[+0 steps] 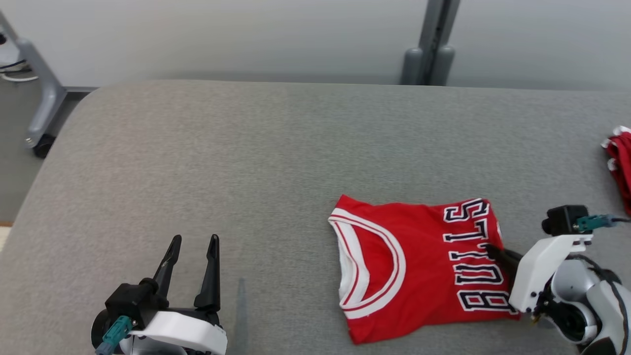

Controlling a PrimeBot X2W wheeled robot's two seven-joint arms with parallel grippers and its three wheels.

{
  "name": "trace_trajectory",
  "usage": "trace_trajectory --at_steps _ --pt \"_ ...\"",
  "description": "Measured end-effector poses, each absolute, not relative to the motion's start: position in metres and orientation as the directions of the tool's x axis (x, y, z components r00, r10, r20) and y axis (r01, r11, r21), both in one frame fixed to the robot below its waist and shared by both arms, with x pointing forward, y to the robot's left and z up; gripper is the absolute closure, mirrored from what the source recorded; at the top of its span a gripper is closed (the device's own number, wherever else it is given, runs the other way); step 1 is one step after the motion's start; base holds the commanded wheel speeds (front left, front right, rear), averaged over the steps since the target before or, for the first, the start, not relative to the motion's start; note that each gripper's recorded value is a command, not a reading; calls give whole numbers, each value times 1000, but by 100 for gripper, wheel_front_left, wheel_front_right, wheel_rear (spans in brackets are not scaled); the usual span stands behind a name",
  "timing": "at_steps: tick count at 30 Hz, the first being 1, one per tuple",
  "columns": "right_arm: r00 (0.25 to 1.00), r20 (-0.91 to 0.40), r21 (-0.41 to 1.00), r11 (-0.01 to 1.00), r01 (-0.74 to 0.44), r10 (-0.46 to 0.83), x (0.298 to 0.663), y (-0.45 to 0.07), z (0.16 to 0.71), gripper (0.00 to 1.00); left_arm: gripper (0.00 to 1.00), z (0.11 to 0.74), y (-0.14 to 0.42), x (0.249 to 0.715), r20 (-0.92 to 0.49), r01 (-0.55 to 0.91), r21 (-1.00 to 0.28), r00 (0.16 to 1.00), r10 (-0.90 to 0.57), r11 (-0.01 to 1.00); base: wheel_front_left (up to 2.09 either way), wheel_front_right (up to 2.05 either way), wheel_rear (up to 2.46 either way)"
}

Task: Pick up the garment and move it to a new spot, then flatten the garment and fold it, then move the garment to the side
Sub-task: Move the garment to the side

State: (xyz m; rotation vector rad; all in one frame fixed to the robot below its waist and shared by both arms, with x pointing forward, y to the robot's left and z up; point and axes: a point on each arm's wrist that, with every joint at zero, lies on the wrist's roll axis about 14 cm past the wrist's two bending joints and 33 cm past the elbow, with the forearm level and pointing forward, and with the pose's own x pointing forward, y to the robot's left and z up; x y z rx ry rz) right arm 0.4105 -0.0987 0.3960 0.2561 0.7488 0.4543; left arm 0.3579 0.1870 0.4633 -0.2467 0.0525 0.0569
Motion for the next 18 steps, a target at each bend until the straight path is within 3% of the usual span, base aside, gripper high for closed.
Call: trace_trajectory --at_steps 9,18 --pt "767 -567 265 948 -175 300 420 -187 420 100 0 468 135 386 -32 101 -257 993 -113 961 0 0 0" --pt "838 -539 200 979 32 83 392 -275 438 100 0 463 44 413 -27 353 -264 927 -373 897 0 0 0"
